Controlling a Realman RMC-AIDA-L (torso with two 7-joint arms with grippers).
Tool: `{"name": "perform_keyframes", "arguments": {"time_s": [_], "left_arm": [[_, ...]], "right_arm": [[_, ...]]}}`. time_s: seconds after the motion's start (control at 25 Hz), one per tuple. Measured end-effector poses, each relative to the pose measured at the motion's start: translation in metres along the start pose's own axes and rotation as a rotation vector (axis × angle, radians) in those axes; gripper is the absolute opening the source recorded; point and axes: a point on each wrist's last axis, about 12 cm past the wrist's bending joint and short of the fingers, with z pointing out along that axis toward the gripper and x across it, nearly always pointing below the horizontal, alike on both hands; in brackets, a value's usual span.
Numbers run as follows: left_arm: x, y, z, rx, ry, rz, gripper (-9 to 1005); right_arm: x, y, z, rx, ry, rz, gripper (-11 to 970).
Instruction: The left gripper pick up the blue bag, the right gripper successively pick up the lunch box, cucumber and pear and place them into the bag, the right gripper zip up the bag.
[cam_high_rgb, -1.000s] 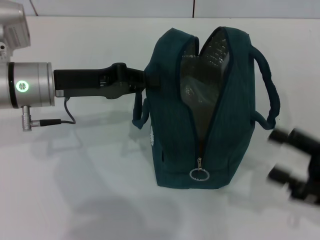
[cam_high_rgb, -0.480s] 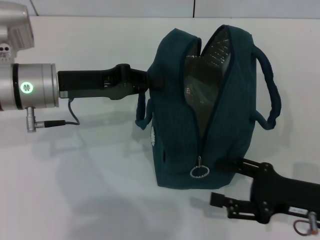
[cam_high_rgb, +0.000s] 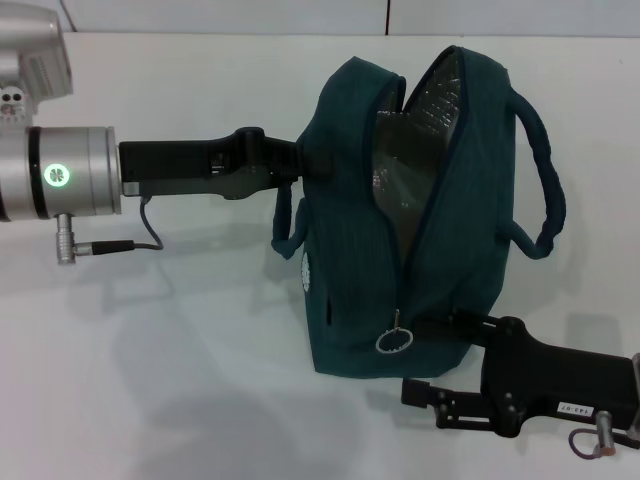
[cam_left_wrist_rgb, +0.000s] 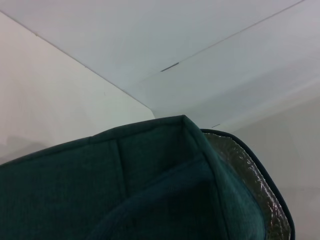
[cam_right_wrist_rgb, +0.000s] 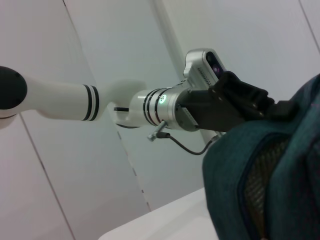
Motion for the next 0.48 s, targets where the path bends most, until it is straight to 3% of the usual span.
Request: {"name": "perform_keyframes", "arguments": {"time_s": [0.48], "left_arm": [[0.0,-0.0005,0.001,0.003,0.002,0.0,137]], "right_arm": [[0.0003,0.0006,0.0054,-0.03,0.029,0.033,796]]}}
